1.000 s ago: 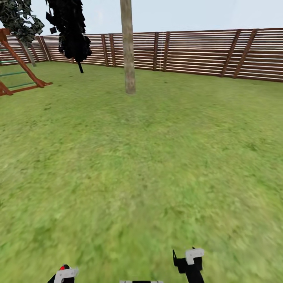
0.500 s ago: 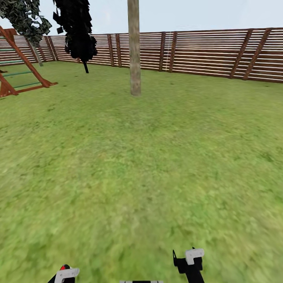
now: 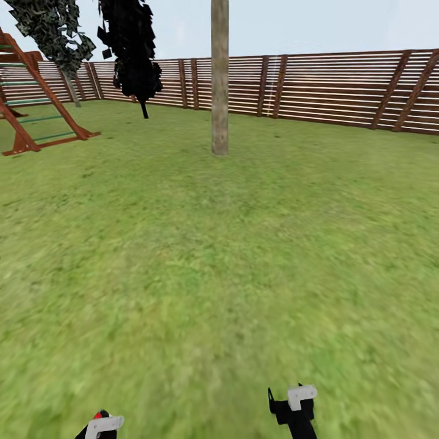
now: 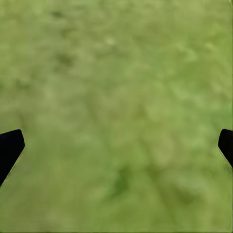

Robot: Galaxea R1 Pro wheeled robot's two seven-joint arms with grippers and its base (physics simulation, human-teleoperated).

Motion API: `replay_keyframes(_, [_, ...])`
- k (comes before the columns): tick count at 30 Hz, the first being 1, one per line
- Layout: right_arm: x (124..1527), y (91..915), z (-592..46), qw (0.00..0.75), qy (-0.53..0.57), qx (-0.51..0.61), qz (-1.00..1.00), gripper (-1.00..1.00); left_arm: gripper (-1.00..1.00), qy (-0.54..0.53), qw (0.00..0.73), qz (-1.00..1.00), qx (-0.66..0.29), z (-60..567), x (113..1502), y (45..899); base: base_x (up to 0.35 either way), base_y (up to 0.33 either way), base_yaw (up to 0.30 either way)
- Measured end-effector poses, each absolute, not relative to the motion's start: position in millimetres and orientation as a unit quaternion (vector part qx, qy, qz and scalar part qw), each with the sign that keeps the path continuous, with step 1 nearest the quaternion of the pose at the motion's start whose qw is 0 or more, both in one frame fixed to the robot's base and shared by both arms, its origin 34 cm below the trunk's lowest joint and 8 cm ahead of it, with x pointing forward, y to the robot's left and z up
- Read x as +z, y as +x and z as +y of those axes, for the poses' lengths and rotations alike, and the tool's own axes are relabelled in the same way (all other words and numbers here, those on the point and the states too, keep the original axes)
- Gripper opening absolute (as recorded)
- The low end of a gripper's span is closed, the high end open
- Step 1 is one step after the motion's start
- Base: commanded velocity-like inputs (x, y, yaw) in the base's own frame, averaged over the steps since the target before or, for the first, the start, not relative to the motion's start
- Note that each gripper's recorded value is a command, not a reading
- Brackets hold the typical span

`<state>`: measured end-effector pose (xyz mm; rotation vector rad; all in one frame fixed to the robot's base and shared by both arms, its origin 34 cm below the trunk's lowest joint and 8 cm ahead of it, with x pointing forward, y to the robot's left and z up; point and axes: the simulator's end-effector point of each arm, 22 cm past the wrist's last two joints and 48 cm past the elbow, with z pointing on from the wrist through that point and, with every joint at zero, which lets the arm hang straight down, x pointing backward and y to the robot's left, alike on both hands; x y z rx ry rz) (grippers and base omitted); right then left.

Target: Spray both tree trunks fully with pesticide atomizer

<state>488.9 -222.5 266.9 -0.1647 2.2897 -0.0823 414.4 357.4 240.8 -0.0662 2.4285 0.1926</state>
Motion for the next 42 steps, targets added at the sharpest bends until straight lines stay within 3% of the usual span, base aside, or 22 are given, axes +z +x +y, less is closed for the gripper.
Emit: replay_keyframes(42, [272.3,490.8,-221.5,0.414,-0.066,-0.032,0.907,1.00,-1.00,-0.026,0.355,0.931,0.074,357.4,247.8,421.9,0.344,0.000,0.004])
